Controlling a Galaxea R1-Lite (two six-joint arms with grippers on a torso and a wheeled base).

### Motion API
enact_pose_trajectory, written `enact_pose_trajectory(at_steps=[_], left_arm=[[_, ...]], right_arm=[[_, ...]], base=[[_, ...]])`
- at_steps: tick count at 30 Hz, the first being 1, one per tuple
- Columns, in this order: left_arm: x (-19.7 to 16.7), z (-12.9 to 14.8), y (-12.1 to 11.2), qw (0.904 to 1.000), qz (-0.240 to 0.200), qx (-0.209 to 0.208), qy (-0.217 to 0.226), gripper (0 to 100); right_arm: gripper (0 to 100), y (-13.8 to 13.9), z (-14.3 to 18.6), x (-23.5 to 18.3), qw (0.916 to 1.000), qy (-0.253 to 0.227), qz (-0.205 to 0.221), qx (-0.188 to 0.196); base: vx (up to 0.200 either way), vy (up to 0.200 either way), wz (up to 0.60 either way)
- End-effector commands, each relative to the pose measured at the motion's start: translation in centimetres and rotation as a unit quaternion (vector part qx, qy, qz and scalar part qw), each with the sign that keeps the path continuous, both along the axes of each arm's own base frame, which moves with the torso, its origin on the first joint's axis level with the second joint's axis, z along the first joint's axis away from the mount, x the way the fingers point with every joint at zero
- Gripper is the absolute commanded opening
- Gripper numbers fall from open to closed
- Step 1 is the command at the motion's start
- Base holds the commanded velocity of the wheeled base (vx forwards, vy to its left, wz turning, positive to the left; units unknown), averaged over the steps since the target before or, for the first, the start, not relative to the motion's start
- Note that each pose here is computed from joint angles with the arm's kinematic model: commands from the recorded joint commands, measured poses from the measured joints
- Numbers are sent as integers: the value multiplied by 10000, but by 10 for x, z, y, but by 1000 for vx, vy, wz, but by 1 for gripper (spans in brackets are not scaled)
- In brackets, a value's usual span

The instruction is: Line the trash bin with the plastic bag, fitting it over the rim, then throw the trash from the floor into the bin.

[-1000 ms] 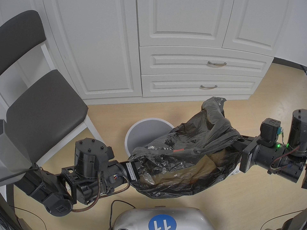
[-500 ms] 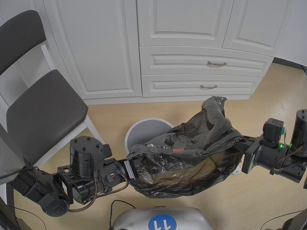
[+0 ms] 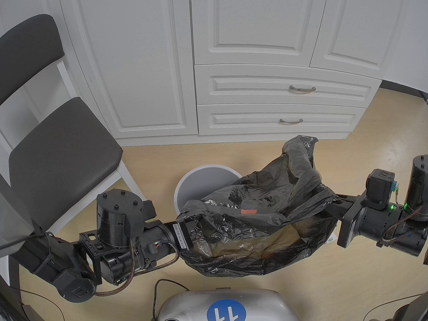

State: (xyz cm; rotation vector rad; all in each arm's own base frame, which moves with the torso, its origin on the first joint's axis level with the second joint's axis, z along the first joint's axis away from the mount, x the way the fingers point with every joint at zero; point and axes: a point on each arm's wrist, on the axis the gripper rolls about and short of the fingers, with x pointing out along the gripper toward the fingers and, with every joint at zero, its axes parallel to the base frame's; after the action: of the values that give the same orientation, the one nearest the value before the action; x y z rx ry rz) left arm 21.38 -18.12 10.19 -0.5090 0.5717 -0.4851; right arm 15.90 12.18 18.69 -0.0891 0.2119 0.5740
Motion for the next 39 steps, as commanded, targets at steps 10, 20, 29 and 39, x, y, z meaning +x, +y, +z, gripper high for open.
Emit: enact_pose_trajectory(at_steps=[10,20,29,39], left_arm=[[8,-3,5,9999,152,19,29,0],[40,-1,17,9976,663,-126,-142,0],[58,-42,16,9967,763,181,189,0],[44,-85,25,9989,149,391,-221,0]], right_arm=[[0,16,-13,22,10000,-3,-74,-39],[0,79,-39,66,9978,-147,66,644],[0,104,-55,86,9983,21,166,557],[0,150,-79,89,9923,557,389,1034]], base=[[0,0,0],[0,0,0],[0,0,0],[0,0,0]])
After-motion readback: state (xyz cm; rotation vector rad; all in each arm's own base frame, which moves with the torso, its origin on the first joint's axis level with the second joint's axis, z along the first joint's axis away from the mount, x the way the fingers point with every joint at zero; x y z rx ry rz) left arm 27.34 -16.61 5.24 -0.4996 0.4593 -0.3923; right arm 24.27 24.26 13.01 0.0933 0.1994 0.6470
